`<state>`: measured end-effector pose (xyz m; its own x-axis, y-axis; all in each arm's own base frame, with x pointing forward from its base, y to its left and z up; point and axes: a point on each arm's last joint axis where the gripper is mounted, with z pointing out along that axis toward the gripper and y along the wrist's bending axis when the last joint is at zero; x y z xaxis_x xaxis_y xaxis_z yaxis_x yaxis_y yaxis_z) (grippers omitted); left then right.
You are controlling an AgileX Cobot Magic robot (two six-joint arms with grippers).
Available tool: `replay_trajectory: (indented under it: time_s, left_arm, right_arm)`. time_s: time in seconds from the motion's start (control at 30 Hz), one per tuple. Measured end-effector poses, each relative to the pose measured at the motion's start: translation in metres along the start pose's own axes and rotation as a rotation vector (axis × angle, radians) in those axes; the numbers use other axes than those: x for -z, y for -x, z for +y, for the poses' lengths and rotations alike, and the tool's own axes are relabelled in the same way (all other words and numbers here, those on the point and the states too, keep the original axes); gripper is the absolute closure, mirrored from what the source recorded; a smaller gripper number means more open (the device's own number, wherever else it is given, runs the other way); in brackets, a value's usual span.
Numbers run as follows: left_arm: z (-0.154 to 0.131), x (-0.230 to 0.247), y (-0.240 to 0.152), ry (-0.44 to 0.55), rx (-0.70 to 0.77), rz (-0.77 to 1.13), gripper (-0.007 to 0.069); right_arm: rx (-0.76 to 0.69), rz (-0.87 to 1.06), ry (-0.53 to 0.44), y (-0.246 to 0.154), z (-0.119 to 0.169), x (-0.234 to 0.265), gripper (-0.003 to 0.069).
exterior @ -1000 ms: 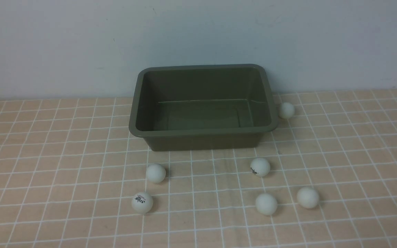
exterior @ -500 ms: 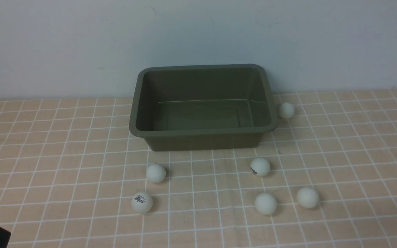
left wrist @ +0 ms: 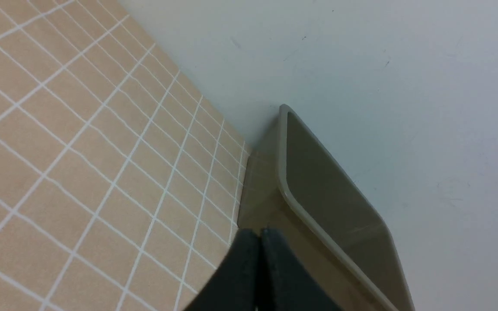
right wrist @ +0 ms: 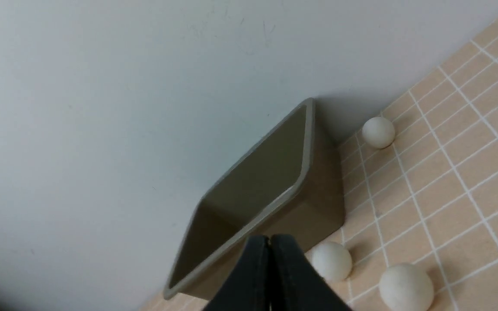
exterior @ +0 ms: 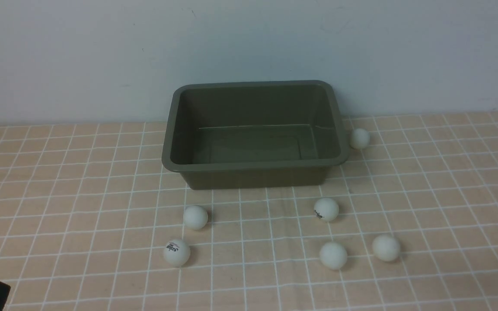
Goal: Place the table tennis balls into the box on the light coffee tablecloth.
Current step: 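Reach for and grasp a ping pong ball on the table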
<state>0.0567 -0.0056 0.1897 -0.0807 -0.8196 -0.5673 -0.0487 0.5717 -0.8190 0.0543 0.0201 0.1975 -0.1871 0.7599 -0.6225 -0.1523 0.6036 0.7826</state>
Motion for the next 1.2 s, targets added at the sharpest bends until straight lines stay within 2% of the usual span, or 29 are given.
replay_trajectory:
  time_s: [0.1, 0.2, 0.27, 0.37, 0.5, 0.53, 0.63, 0.7, 0.73, 0.77, 0.83, 0.9, 1.03, 1.1, 1.2]
  left_arm:
    - [-0.004, 0.000, 0.007, -0.044, 0.121, -0.067, 0.0694]
    - [-0.018, 0.004, 0.019, -0.099, 0.105, -0.133, 0.0694]
    - [-0.037, 0.011, 0.031, -0.144, -0.024, -0.174, 0.0694]
    - [-0.063, 0.018, 0.043, -0.166, -0.227, -0.163, 0.0694]
    - [-0.087, 0.009, 0.045, -0.103, -0.502, 0.091, 0.0694]
    - [-0.088, 0.008, 0.045, -0.100, -0.529, 0.107, 0.0694]
    - [-0.095, -0.015, 0.043, -0.050, -0.708, 0.383, 0.0694]
    - [-0.100, -0.030, 0.043, -0.042, -0.773, 0.535, 0.0694]
    - [-0.100, -0.033, 0.042, -0.035, -0.771, 0.566, 0.0694]
    - [-0.102, -0.047, 0.043, -0.024, -0.768, 0.655, 0.0694]
    - [-0.102, -0.057, 0.042, -0.015, -0.754, 0.720, 0.0694]
    - [-0.099, -0.078, 0.041, 0.010, -0.731, 0.822, 0.0694]
    - [-0.091, -0.107, 0.037, 0.034, -0.724, 0.926, 0.0694]
    - [-0.088, -0.121, 0.031, 0.035, -0.724, 0.984, 0.0694]
    - [-0.086, -0.138, 0.017, 0.021, -0.746, 1.072, 0.0694]
  right_arm:
    - [0.001, -0.013, 0.027, 0.003, 0.004, 0.000, 0.0678]
    - [0.107, -0.040, 0.100, 0.014, 0.024, 0.004, 0.0678]
    - [0.223, -0.061, 0.182, 0.025, 0.047, 0.010, 0.0678]
    - [0.294, -0.052, 0.263, 0.039, 0.074, 0.013, 0.0676]
    - [0.323, 0.094, 0.324, 0.052, 0.106, -0.003, 0.0675]
    - [0.324, 0.113, 0.317, 0.052, 0.106, -0.007, 0.0675]
    - [0.420, 0.306, 0.313, 0.057, 0.120, -0.034, 0.0675]
    - [0.507, 0.458, 0.275, 0.059, 0.121, -0.057, 0.0675]
    - [0.513, 0.479, 0.275, 0.058, 0.121, -0.059, 0.0675]
    - [0.572, 0.596, 0.231, 0.058, 0.116, -0.075, 0.0675]
    - [0.610, 0.683, 0.182, 0.058, 0.109, -0.089, 0.0675]
    - [0.710, 0.818, 0.049, 0.061, 0.091, -0.111, 0.0675]
    - [0.779, 0.918, -0.161, 0.063, 0.060, -0.138, 0.0675]
    - [0.765, 0.937, -0.252, 0.061, 0.045, -0.150, 0.0675]
    - [0.740, 0.985, -0.335, 0.055, 0.025, -0.164, 0.0675]
